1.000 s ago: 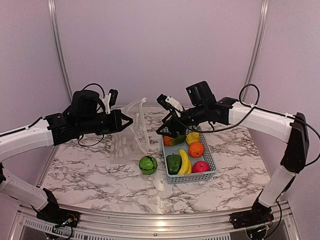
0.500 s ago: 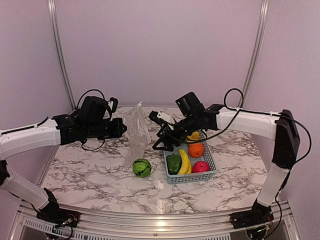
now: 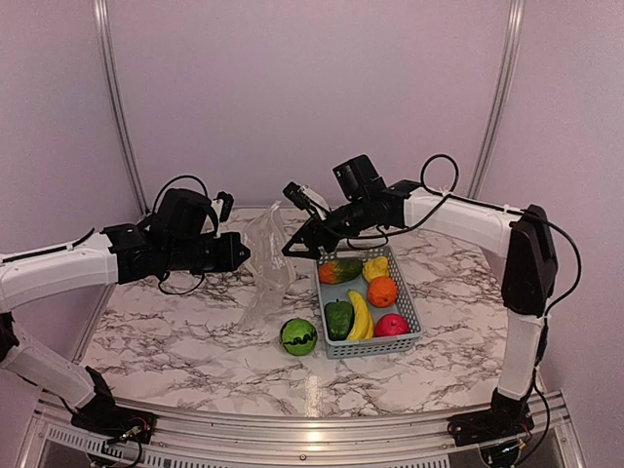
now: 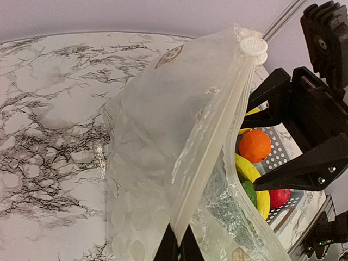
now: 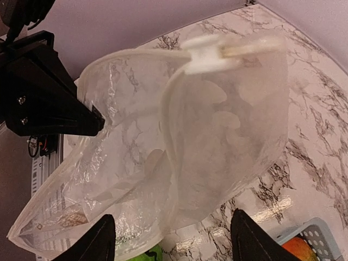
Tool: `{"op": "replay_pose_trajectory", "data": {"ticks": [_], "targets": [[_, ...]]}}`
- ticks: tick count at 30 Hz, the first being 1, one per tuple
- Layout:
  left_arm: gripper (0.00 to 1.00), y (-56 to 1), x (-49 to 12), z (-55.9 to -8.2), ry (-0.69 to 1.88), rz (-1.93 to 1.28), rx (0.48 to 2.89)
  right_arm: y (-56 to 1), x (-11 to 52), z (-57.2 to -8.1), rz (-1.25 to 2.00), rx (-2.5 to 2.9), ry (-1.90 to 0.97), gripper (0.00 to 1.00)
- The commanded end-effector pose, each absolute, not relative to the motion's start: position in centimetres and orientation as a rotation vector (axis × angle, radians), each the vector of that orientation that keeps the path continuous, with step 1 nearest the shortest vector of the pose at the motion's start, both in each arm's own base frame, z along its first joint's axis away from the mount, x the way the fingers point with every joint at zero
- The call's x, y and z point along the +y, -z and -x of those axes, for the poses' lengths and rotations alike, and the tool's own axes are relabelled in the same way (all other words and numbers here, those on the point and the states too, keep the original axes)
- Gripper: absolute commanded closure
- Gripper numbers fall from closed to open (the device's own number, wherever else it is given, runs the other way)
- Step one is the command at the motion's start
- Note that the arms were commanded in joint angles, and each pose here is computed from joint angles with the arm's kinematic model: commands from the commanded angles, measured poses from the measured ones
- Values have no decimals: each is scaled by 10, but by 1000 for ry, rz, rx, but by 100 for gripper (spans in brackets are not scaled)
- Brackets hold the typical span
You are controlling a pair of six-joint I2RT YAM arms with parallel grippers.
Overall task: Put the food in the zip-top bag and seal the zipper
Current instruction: Adjust the zipper on the food storage bag.
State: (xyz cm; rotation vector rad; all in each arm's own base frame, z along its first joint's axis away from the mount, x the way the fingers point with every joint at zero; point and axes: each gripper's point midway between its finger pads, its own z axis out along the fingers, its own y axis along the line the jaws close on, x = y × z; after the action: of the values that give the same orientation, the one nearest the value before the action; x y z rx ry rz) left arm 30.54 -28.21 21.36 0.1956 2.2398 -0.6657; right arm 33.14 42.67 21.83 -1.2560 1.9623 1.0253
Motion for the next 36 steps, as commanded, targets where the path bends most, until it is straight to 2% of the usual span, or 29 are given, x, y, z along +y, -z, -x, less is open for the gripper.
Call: {"op": "replay_pose_trajectory", "data": {"ticks": [1, 3, 6, 7, 8, 13, 16, 21, 26, 30, 36], "targets": [[100, -234, -285, -305, 705, -216, 2193, -201, 434, -335, 1202, 2082, -1092, 37], [100, -236, -285, -305, 702, -213, 2189, -201, 436, -337, 1201, 2093, -1097, 50], [100, -235, -281, -307, 674, -200, 2195, -208, 436, -335, 1204, 2101, -1102, 80], [100, -235, -278, -308, 645, -194, 2201, -212, 433, -335, 1202, 2104, -1087, 94], [100, -232, -270, -311, 589, -176, 2219, -216, 429, -336, 1200, 2106, -1059, 100], [100, -241, -214, -327, 166, -83, 2215, -217, 396, -336, 1155, 2196, -906, 100], [100, -253, -198, -331, 54, -78, 2174, -214, 370, -344, 1068, 2240, -854, 100], [100, -256, -203, -332, 76, -100, 2168, -231, 357, -342, 1020, 2209, -945, 100], [100, -257, -218, -331, 174, -140, 2166, -249, 375, -297, 1198, 2052, -1248, 100], [100, -268, -234, -322, 334, -179, 2139, -253, 386, -265, 1367, 1934, -1289, 75], [100, -285, -211, -313, 261, -140, 2131, -223, 388, -222, 1650, 1787, -1078, 43]]}}
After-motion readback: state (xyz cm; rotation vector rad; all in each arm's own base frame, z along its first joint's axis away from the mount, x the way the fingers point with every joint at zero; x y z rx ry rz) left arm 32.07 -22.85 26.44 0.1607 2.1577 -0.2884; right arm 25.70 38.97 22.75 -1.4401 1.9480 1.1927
